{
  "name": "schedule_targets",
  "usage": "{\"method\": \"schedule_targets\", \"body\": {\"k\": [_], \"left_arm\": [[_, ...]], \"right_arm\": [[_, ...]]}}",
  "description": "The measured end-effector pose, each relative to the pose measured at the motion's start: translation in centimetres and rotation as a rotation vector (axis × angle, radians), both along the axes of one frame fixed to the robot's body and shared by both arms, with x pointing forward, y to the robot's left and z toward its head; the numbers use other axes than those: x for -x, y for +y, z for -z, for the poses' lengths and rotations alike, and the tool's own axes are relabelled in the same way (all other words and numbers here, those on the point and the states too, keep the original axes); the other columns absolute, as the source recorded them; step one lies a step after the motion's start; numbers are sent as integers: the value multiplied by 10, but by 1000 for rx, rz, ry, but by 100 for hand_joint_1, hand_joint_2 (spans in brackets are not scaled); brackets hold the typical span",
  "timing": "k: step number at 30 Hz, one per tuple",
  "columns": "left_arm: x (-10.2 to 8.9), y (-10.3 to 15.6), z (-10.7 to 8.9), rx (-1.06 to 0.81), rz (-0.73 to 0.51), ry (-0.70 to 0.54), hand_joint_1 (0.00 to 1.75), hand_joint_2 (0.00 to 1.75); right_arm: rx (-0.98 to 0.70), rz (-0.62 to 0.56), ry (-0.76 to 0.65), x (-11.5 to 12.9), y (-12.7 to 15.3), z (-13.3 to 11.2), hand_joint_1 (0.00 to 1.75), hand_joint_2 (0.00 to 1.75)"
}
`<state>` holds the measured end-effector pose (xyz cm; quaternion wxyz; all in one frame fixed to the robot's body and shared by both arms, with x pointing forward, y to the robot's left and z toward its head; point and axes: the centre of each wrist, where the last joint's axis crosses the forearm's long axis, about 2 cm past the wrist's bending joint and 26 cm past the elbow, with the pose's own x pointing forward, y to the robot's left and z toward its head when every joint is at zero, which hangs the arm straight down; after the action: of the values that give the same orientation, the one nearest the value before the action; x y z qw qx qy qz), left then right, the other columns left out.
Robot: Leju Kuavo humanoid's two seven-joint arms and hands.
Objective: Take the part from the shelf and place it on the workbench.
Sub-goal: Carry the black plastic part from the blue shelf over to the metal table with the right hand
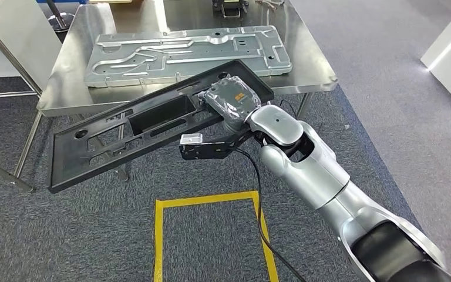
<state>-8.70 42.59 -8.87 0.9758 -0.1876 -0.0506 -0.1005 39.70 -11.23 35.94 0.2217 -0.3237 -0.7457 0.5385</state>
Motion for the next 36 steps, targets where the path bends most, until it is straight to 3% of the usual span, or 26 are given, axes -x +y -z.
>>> {"method": "schedule_targets", "body": {"k": [36], "left_arm": [[5,-3,0,15,-16,10,0,175]], "right_arm": [[3,-6,16,2,-4,10,168,175]]}}
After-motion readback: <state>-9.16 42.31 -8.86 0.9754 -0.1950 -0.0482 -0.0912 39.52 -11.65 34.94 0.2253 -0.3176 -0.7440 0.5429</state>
